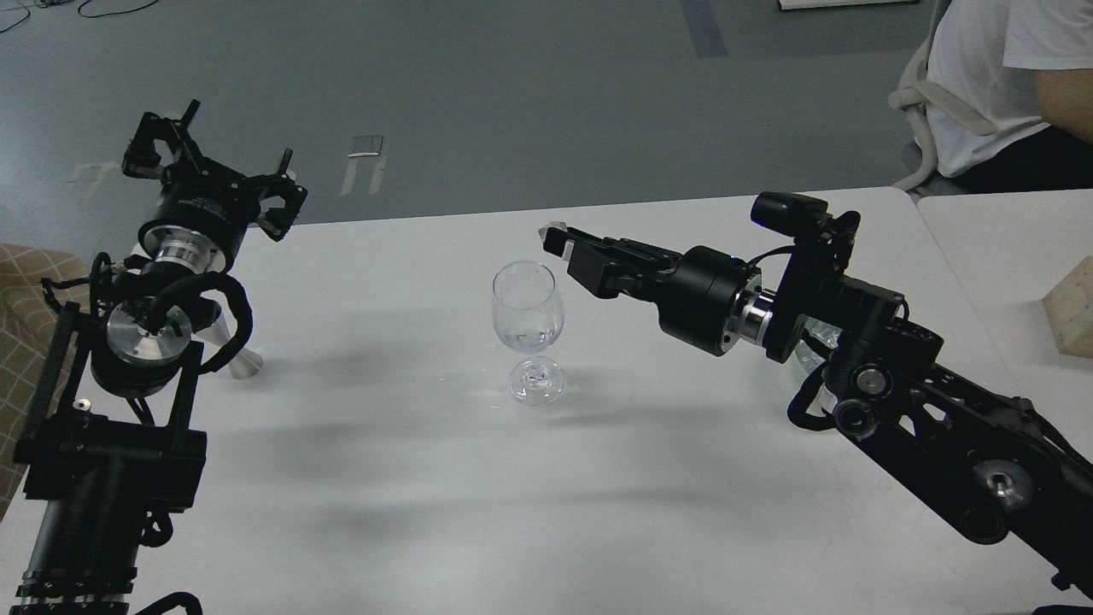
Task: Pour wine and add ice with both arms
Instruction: 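Carry the ice with the right gripper over the wine glass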
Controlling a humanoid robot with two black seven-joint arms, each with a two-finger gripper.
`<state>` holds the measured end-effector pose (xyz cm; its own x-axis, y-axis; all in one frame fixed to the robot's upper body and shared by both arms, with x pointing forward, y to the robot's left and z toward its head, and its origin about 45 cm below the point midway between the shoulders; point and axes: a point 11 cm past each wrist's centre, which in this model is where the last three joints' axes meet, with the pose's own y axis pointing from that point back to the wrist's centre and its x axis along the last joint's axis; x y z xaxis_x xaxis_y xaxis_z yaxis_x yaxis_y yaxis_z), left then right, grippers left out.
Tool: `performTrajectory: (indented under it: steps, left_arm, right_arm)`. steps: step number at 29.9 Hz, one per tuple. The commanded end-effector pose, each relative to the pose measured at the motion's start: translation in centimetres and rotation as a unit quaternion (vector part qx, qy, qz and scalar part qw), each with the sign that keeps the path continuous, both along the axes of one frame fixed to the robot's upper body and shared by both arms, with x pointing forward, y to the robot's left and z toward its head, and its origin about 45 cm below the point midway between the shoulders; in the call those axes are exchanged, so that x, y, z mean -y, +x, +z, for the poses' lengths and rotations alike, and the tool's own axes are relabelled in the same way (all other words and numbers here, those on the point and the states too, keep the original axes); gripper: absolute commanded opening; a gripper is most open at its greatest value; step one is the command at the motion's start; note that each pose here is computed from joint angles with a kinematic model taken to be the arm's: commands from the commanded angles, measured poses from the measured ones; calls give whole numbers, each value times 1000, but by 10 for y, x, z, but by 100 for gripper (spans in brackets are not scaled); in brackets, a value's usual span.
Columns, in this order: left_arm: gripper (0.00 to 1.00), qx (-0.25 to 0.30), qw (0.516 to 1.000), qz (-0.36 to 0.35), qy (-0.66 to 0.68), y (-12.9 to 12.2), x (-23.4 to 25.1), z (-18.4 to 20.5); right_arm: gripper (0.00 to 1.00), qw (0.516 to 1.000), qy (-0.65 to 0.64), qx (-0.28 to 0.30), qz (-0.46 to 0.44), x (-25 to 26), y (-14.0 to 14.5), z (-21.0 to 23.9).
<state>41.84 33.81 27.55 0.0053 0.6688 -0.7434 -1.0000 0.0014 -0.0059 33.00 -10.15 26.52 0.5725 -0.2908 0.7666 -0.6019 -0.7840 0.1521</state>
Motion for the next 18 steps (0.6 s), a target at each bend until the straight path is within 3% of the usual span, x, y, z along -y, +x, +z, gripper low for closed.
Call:
performTrajectory:
  steps: [1,18]
  left_arm:
    - [98,1,1000,1,1,0,-1,1]
    - [98,2,1000,4,-5,-1,-5,3]
  right_arm:
    - [3,1000,-5,-4,1,-5,0,-6]
    - [4,999,-49,23,5,-25,5,-21]
